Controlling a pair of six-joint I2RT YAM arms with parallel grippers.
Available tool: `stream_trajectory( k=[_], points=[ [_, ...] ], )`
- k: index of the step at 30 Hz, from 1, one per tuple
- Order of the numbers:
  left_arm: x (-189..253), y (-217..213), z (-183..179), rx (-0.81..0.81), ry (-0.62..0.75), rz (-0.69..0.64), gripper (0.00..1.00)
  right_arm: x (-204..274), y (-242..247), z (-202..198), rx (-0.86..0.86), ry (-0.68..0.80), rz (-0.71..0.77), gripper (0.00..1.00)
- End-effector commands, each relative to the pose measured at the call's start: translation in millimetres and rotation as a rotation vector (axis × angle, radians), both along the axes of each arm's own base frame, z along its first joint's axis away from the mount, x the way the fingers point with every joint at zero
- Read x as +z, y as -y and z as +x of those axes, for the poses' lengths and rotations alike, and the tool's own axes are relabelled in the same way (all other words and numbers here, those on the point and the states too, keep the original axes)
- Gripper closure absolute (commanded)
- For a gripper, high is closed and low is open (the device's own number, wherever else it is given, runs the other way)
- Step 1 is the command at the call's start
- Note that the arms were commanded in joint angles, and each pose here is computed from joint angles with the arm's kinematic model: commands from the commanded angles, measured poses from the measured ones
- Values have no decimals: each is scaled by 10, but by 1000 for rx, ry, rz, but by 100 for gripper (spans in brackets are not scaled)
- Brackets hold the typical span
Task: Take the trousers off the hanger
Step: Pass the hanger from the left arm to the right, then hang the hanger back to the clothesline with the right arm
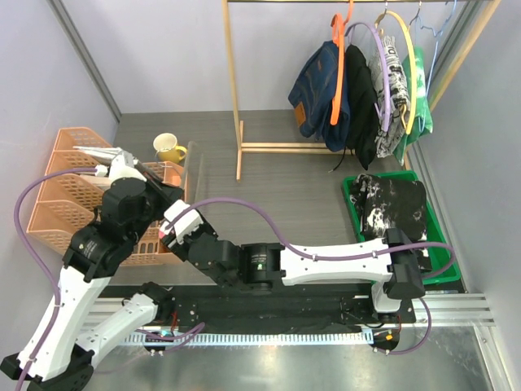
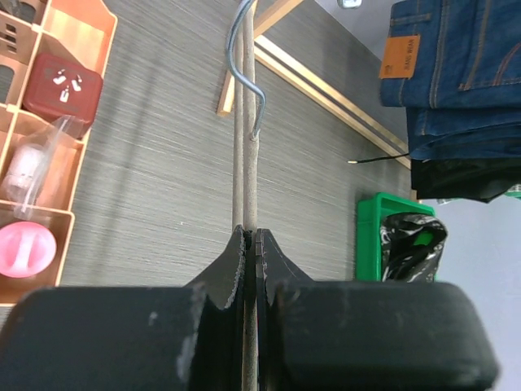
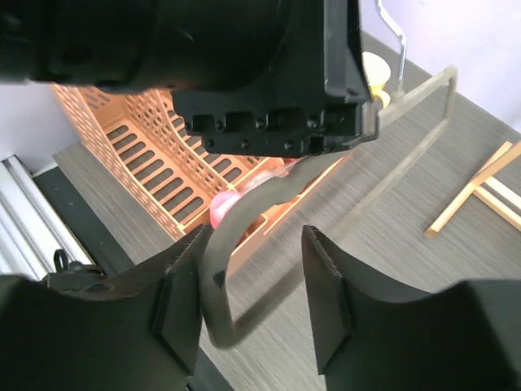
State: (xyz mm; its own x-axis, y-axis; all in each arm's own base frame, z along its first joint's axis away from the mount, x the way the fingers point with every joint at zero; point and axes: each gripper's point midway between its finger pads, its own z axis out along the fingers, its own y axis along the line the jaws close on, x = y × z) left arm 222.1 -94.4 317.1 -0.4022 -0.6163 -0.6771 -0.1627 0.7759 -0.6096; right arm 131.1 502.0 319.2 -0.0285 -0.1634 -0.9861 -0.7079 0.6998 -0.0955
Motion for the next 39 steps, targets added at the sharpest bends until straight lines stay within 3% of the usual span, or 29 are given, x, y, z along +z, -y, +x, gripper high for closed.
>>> stream_trajectory(
  k=[1, 10, 12, 15, 16, 19, 22, 29, 33, 39],
  points=[
    [263, 30, -32, -13, 64, -66, 100, 198, -64, 20, 5, -22, 76, 55],
    [308, 181, -27, -98, 89, -80, 100, 235, -89, -29, 28, -92, 143, 99],
    [319, 250, -42, -148, 93, -69, 100, 222, -60, -27, 19, -105, 142, 99],
    [343, 277, -87, -180, 89, -63, 75, 214, 46, -24, 5, -121, 144, 99],
    [347, 277, -113, -193, 88, -54, 58, 203, 91, -22, -1, -125, 141, 99],
    [387, 270, -242, -243, 95, -33, 39, 304, 349, -46, 2, -142, 154, 99],
    [461, 300, -398, -314, 106, -28, 31, 74, 553, -115, 38, -163, 95, 99],
    [786, 660, -742, -607, 199, -103, 25, 61, 1161, -315, 179, -243, 74, 99],
    [692, 745, -797, -642, 70, -125, 25, 200, 1464, -397, 213, -279, 125, 99],
    [466, 861, -769, -629, -133, -182, 29, 19, 1725, -352, 173, -265, 93, 99]
  ],
)
